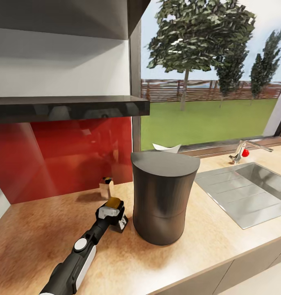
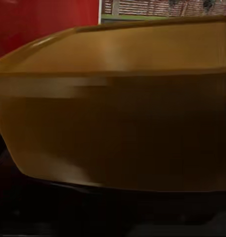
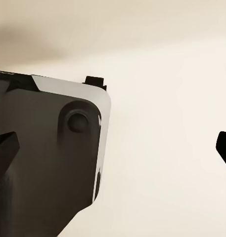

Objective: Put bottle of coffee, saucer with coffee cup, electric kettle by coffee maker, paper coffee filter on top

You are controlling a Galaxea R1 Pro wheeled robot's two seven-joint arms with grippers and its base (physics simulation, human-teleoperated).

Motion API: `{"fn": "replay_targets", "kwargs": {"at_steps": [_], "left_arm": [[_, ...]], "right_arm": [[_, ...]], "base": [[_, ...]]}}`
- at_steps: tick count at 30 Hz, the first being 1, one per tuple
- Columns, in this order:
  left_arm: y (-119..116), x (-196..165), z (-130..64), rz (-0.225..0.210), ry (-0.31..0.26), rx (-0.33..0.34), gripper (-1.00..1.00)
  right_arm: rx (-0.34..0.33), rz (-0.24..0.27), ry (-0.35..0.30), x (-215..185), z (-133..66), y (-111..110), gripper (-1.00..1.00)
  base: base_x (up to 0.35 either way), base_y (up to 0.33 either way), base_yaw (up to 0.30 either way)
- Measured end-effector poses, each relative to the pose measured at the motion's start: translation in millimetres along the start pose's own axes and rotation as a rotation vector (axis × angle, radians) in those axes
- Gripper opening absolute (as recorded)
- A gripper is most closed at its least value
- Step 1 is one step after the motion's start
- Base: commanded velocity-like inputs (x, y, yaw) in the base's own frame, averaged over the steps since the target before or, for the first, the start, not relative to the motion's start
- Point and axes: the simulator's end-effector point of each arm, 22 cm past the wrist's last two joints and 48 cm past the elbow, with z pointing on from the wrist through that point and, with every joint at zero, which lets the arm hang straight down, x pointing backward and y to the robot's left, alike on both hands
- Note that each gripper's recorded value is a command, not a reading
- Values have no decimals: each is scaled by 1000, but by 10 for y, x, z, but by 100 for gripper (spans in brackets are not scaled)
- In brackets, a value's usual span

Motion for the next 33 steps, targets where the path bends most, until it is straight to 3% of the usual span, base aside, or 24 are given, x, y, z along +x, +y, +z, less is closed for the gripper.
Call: {"fn": "replay_targets", "kwargs": {"at_steps": [33], "left_arm": [[-8,-3,1,0,-1,1,100]], "right_arm": [[0,0,0,1,0,1,100]], "base": [[-31,-21,0]]}}
